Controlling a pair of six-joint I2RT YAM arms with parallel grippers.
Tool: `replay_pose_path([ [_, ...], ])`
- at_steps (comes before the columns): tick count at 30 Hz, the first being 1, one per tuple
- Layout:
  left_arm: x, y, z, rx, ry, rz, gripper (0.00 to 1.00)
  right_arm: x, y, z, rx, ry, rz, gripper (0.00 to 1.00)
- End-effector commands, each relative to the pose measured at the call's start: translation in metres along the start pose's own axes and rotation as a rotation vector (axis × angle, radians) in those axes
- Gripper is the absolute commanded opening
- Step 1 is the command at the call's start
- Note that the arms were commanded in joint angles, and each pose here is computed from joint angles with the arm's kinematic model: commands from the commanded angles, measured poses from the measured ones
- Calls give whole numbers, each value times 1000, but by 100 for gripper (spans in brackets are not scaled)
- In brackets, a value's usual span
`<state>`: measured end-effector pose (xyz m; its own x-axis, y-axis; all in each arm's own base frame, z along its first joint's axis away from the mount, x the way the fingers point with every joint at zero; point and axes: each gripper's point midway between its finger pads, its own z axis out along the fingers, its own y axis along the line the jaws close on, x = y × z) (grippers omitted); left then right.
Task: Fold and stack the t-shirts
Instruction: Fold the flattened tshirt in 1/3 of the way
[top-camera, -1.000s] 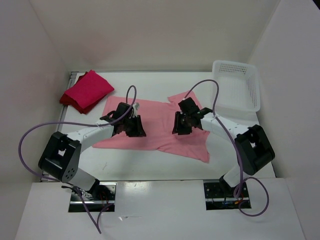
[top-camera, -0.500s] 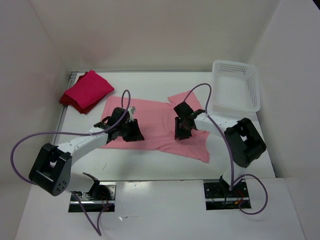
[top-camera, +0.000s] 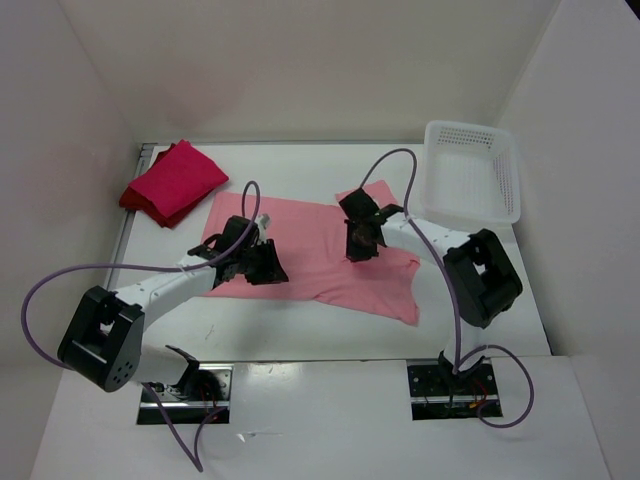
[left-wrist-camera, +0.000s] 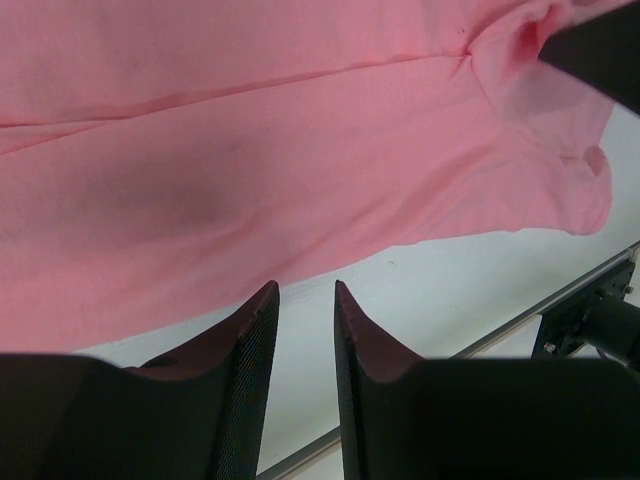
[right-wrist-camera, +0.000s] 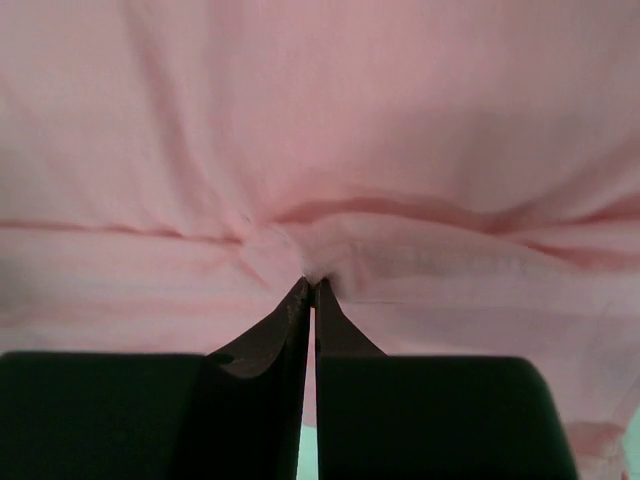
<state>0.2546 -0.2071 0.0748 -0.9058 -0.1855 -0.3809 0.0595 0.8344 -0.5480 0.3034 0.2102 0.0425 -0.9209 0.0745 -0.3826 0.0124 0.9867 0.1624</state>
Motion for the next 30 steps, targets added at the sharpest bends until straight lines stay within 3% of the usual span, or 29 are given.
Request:
replay_pose_path([
  [1,-3,-6,-2,28,-19,-3,36,-29,8,2,34,-61,-58,6],
  [6,-4,-4,-4,14,-30,-3,36,-49,11,22,88,-91,-81,7],
  [7,-4,-4,-6,13,-30,-3,36,-59,15,21,87,-113,-77,11],
  [9,-5,-3,-8,5,-36,-4,36,-67,21,21,74,-132,-73,30],
  [10,-6,-2,-8,-5,-44,-4,36,-70,23,21,65,-146,-70,33],
  [16,-18,-13,-7,11,-45,-1,37,-90,28,-19,38,-229,-54,42],
  [20,-24,-18,-3,31,-56,6,37,-79,-3,-49,32,-264,33,44],
  [23,-22,-11,3,5,-45,11,37,-55,-27,-45,-20,-239,98,19],
  [24,-27,-12,3,3,-58,22,37,-49,-28,-42,-23,-220,104,2],
  [28,-30,-1,12,-11,-35,-22,37,-41,-13,-30,-91,-158,94,0],
  [30,-25,7,12,20,3,-106,37,-40,16,-36,-176,-162,86,0],
])
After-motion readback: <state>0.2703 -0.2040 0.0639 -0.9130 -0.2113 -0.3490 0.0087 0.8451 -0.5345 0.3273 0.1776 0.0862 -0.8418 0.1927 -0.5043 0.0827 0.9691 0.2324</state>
